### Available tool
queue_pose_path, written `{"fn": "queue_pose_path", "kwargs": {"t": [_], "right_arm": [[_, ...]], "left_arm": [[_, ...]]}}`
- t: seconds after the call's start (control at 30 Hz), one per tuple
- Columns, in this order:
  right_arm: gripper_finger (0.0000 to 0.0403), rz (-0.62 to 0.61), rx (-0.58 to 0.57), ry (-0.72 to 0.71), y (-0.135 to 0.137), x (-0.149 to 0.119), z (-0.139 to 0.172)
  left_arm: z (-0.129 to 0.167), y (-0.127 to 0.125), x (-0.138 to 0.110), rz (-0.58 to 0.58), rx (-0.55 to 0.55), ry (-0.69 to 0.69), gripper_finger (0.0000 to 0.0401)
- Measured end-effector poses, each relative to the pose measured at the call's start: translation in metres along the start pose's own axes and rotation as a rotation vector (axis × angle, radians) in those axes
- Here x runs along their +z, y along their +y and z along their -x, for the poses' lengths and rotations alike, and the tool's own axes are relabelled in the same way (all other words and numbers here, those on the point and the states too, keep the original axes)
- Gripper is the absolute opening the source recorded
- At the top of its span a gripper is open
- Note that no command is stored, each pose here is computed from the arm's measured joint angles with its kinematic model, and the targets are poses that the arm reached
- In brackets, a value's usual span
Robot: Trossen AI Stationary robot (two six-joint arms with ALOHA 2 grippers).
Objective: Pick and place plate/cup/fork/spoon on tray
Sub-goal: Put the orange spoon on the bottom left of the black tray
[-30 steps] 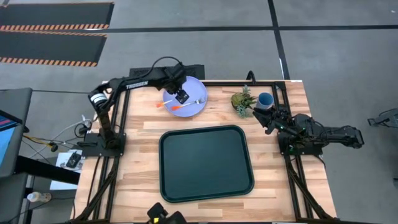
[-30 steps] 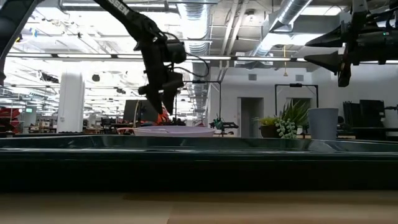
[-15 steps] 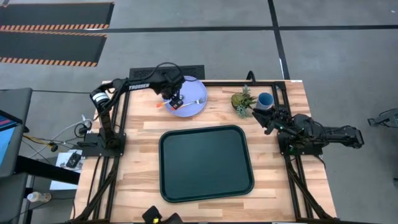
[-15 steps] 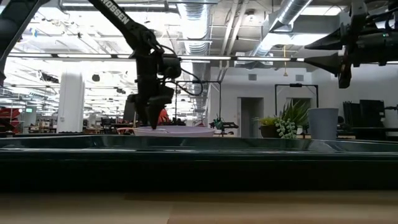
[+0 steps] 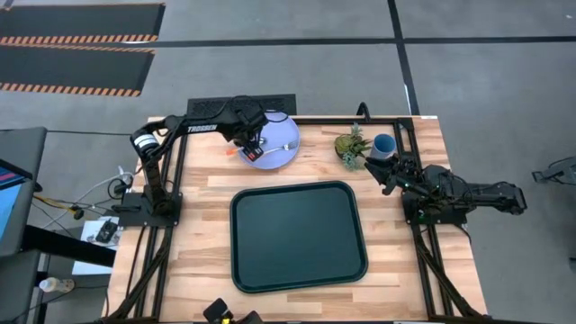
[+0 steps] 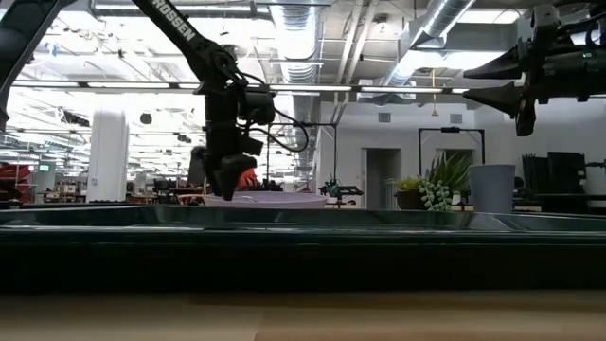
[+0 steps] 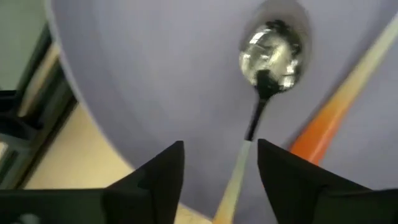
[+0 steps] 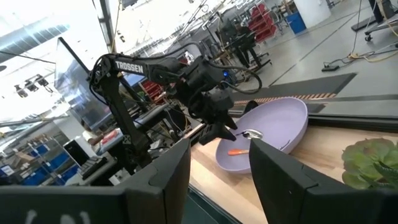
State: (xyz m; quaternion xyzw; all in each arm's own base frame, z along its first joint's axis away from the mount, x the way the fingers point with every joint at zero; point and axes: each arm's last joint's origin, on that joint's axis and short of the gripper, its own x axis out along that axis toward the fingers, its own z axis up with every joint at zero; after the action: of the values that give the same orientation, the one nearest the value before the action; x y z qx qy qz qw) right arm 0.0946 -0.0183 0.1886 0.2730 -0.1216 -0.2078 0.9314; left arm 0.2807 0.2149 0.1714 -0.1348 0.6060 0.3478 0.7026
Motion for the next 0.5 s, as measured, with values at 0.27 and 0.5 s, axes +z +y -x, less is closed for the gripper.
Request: {"fn": "queue_pose_path", "kwargs": {"t": [0.27, 0.5], "right_arm": [[0.0188, 0.000, 0.000, 0.000, 0.0000, 0.0000, 0.0000], [0.0188, -0.001, 0.000, 0.000, 0.0000, 0.0000, 0.0000]], "left_arm": [[0.0000, 0.0005, -0.0001, -0.001, 0.023, 0.000, 0.0077], [0.0002, -0.0002, -0.0001, 0.003, -0.003, 0.000, 0.0006]]}}
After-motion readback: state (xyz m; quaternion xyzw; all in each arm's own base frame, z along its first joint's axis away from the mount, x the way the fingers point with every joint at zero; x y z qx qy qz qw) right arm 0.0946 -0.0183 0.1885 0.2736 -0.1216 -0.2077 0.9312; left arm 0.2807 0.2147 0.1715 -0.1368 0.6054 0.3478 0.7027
